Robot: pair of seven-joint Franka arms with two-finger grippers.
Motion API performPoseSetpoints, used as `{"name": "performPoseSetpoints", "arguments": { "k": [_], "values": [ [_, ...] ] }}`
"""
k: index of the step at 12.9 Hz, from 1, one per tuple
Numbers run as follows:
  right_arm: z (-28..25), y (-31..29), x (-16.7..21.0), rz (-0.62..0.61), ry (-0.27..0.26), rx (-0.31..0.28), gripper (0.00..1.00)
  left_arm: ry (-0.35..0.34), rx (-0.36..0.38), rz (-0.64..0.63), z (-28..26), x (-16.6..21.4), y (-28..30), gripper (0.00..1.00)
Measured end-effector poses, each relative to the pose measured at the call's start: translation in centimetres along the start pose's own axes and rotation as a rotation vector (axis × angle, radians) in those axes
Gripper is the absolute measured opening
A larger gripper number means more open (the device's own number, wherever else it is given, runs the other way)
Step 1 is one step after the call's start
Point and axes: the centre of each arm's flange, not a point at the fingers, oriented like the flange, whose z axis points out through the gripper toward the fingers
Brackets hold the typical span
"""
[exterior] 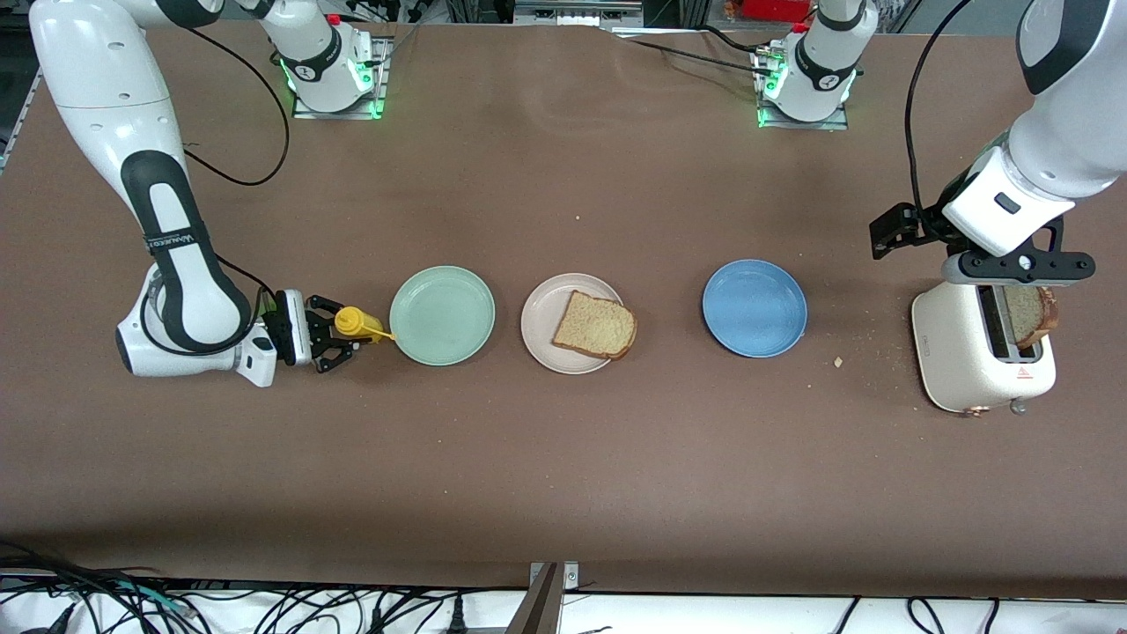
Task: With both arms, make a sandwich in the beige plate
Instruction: 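Move the right gripper to the green lettuce leaf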
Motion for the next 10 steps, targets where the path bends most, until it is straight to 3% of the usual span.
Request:
{"name": "performPoseSetpoints", "arguments": {
  "k": [2,4,7,10],
  "values": [
    [-0.3,0.1,-0.1,-0.011,-0.008,-0.01,0.74,0.0,0.0,0.0,0.0,0.0,0.0,1.0],
    [-1.4,0.6,0.1,-0.039,-0.054,-0.023,0.96,0.0,0.0,0.0,0.0,0.0,0.0,1.0],
    [-5.2,0.7,0.8,-0.092,-0.196,-0.047,1.0,0.0,0.0,0.0,0.0,0.0,0.0,1.0],
    [-10.1,-1.3,0.9,-0.071,-0.386,-0.093,1.0,-0.001,0.0,-0.001,0.0,0.0,0.0,1.0]
  ]
}}
